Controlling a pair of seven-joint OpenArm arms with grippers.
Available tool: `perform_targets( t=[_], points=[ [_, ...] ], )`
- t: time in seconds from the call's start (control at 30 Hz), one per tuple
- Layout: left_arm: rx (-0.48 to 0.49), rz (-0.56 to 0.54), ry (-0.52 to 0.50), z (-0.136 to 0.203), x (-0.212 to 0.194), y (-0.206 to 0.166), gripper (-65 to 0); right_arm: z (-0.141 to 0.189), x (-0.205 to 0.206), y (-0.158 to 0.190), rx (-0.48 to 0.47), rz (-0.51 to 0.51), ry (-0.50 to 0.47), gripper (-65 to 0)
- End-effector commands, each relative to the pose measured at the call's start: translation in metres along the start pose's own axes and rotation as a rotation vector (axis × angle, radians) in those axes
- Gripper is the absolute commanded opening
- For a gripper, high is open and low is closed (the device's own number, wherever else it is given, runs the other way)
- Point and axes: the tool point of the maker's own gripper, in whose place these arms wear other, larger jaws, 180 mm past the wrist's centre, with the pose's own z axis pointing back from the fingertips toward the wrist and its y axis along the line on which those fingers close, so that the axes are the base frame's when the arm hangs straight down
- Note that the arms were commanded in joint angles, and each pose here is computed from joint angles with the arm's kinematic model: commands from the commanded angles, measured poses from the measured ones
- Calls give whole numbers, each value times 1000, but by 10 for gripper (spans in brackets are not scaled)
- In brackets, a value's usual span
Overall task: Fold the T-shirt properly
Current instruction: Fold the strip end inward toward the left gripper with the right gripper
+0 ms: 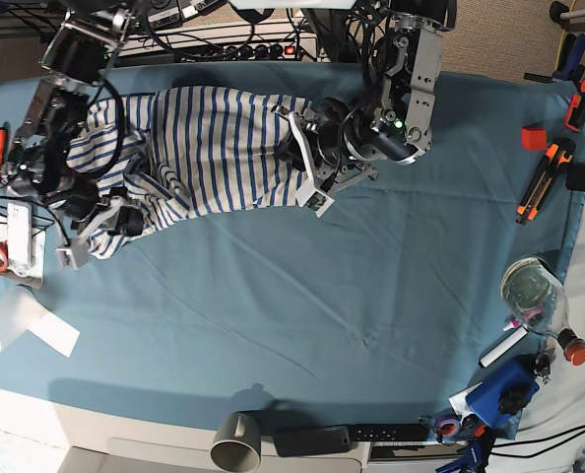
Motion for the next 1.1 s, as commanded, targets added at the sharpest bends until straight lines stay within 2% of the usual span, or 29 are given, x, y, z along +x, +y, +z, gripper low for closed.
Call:
perform_targets(
  t=[0.0,0.1,0.2,0.23,0.33,0.5,0.67,0.77,0.87,0.93,1.0,1.07],
  points=[
    [-8,-10,-45,2,14,-3,-485,5,18,-4,-22,3,-52,-444],
    [-8,-10,-45,2,14,-3,-485,5,13,-15,-85,-31,-28,-462],
    [-8,-10,-46,2,14,-3,-485,10,10,-31,-158,-55,-3,-616],
    [-8,-10,-46,2,14,-3,-485,13,10,-36,-174,-60,-2,-650],
    [-8,-10,-46,2,14,-3,-485,24,15,-51,-222,-47,0,-650],
    [-8,-10,-48,2,14,-3,-485,50,23,-89,-363,-6,24,-650],
    [-8,-10,-49,2,14,-3,-485,73,35,-111,-435,18,15,-650],
    [-8,-10,-50,2,14,-3,-485,79,46,-113,-424,14,-30,-650],
    [-8,-10,-49,2,14,-3,-485,88,53,-121,-455,3,-59,-650],
    [-8,-10,-49,2,14,-3,-485,101,59,-135,-518,-21,-87,-650],
    [-8,-10,-49,2,14,-3,-485,119,62,-154,-621,-60,-99,-650],
    [-8,-10,-49,2,14,-3,-485,131,65,-163,-658,-88,-123,-650]
  ],
)
